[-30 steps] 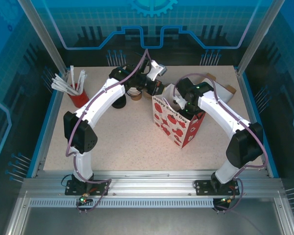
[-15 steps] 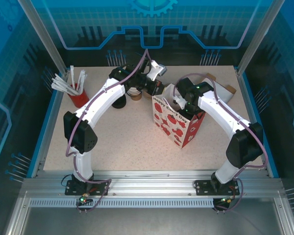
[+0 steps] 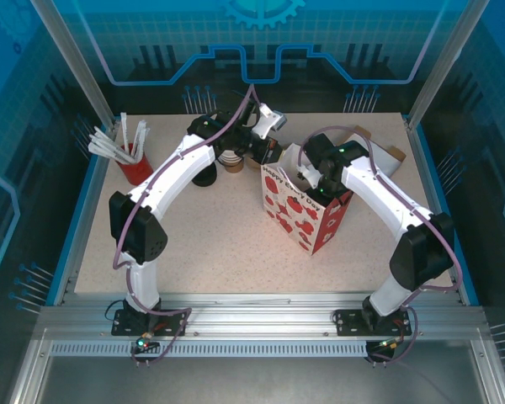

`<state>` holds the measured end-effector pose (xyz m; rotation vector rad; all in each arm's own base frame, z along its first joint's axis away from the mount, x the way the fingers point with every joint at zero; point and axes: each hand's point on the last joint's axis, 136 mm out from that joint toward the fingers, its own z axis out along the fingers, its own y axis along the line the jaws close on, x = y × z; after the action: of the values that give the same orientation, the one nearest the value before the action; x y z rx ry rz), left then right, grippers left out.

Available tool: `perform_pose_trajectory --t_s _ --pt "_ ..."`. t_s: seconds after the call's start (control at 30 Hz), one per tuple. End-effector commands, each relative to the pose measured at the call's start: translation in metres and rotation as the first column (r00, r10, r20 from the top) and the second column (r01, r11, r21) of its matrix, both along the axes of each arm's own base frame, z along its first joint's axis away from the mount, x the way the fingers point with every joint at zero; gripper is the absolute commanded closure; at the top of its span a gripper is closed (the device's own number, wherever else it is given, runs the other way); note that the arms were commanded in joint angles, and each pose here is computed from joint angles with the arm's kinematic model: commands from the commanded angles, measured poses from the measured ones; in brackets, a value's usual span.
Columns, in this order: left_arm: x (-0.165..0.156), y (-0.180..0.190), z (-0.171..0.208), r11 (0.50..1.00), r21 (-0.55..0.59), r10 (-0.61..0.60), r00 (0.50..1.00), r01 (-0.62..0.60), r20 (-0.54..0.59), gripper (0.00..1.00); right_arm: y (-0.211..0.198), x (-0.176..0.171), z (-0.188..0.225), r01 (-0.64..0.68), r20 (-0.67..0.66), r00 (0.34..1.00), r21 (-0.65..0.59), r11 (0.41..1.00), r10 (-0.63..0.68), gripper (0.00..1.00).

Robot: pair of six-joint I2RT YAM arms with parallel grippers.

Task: Pack the takeout coffee

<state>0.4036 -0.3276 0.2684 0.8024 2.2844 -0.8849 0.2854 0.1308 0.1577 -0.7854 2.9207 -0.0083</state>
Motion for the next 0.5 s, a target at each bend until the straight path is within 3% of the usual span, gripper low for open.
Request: perform_pose_trajectory --t_s 0.0,0.47 --pt "-0.007 -0.001 -0.001 1.0 0.014 -0.028 0.999 0.028 -0.018 1.0 -0.005 -0.008 0.018 0.02 0.008 1.0 0.009 1.0 -0.02 0.71" --pt "-0.007 0.0 -0.002 0.999 0.016 -0.029 0.999 0.029 -0.02 1.0 0.003 -0.012 0.031 0.014 0.035 0.999 0.052 0.999 -0.015 0.71"
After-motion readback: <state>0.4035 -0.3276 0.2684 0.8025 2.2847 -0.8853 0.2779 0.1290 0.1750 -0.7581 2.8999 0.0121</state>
